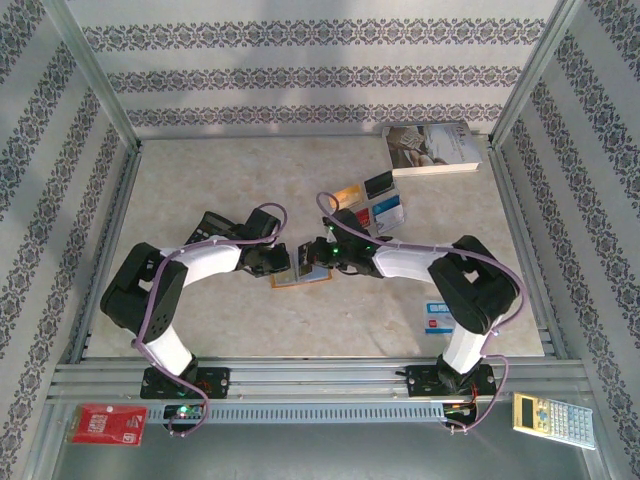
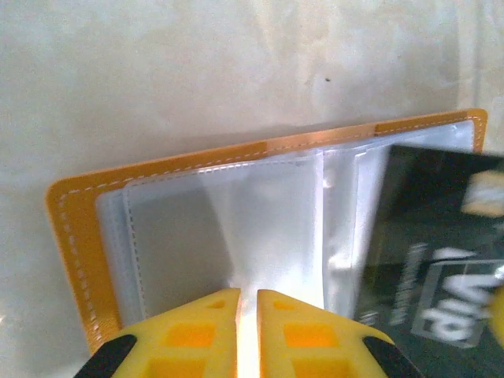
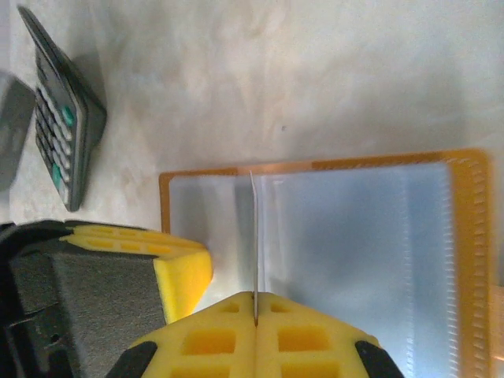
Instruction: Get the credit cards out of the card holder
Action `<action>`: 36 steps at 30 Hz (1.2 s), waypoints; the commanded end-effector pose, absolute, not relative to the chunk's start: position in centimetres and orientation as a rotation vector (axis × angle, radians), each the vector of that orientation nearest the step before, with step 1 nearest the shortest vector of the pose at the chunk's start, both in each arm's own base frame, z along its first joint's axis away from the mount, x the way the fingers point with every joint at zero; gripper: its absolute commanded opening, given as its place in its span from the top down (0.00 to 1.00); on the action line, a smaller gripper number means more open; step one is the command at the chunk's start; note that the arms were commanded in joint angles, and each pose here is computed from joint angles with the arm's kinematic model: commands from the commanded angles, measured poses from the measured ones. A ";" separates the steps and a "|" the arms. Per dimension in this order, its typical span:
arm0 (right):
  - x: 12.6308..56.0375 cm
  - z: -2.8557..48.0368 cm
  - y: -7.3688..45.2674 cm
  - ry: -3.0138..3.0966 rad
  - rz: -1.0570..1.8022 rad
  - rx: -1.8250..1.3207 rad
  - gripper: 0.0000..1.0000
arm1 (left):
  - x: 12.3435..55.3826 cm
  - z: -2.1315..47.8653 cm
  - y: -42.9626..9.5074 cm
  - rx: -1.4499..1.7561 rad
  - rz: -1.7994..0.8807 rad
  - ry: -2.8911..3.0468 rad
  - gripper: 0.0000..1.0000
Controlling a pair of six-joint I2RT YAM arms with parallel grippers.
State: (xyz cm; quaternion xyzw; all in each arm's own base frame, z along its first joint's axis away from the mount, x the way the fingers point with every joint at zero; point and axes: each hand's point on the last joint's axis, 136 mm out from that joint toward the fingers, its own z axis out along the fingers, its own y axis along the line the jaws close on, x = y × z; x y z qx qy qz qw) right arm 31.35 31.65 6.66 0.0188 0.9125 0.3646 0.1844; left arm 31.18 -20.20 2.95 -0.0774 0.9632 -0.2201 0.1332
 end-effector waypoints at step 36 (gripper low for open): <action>37.4 19.3 8.9 2.190 0.457 0.893 1.00 | 32.1 18.1 -8.5 -0.007 -0.014 2.398 0.00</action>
